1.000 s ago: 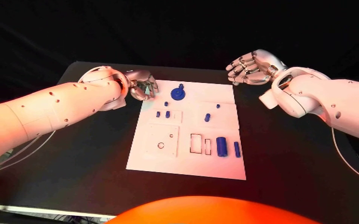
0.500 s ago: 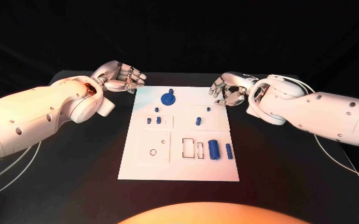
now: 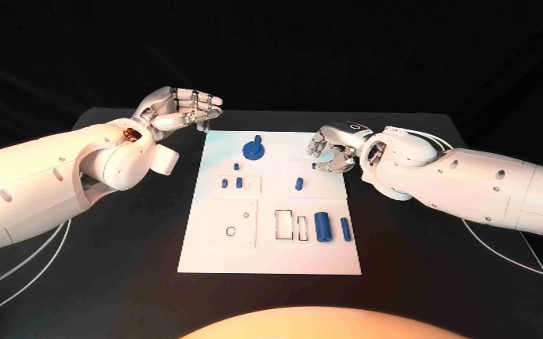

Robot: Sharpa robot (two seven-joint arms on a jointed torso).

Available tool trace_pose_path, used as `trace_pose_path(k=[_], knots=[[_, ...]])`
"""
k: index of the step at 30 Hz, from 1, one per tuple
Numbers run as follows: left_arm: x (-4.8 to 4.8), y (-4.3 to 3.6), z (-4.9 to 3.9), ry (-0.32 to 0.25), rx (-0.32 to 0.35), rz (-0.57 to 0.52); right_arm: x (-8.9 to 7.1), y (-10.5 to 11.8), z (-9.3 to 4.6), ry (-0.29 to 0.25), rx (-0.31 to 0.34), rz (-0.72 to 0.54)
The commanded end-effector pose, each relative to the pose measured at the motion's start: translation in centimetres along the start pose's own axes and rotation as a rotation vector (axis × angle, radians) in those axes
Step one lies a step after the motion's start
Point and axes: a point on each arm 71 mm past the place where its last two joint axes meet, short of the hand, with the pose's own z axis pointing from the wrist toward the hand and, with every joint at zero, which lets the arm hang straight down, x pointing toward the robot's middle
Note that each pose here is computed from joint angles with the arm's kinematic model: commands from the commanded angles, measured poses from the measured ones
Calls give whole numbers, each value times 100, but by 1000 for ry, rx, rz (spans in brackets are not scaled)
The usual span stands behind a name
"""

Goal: Assemble the parts on the task board

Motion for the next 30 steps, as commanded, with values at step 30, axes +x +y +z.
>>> trace_pose_path(k=[30], knots=[[68, -56, -23, 4, 35, -59, 219, 33, 79, 94, 39, -91]])
